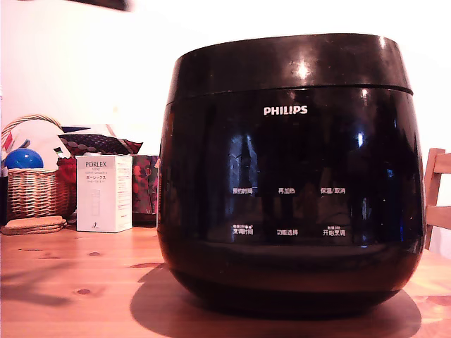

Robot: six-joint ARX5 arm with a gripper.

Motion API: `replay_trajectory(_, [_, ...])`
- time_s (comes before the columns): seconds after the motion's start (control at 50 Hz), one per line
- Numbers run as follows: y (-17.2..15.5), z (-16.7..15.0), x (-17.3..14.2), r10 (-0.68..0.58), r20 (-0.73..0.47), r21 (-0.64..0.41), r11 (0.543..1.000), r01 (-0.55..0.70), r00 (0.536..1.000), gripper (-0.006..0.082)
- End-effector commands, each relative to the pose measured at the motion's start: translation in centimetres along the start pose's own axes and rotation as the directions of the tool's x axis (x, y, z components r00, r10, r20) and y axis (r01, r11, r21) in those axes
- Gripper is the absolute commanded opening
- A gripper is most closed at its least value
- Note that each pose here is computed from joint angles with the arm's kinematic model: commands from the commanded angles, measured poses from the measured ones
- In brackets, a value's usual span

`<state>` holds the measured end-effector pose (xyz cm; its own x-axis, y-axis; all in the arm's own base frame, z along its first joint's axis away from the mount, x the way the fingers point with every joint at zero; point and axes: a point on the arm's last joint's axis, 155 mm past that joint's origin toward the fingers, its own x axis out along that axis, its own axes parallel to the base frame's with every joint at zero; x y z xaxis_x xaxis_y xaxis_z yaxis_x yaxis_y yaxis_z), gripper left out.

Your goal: Close the rice cooker by pressing the lid down with medium force

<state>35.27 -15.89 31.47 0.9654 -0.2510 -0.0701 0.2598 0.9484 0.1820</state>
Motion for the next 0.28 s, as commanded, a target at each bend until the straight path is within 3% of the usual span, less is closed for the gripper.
replay_trajectory(0.0, [2.2, 0.6, -0.5, 0.062, 0.006, -0.003, 0.998, -0.062, 0.998, -0.0024])
replay_trajectory(0.26, [7.8, -0.5, -1.6, 0.218, -0.046, 0.0, 0.976, -0.218, 0.975, -0.0024])
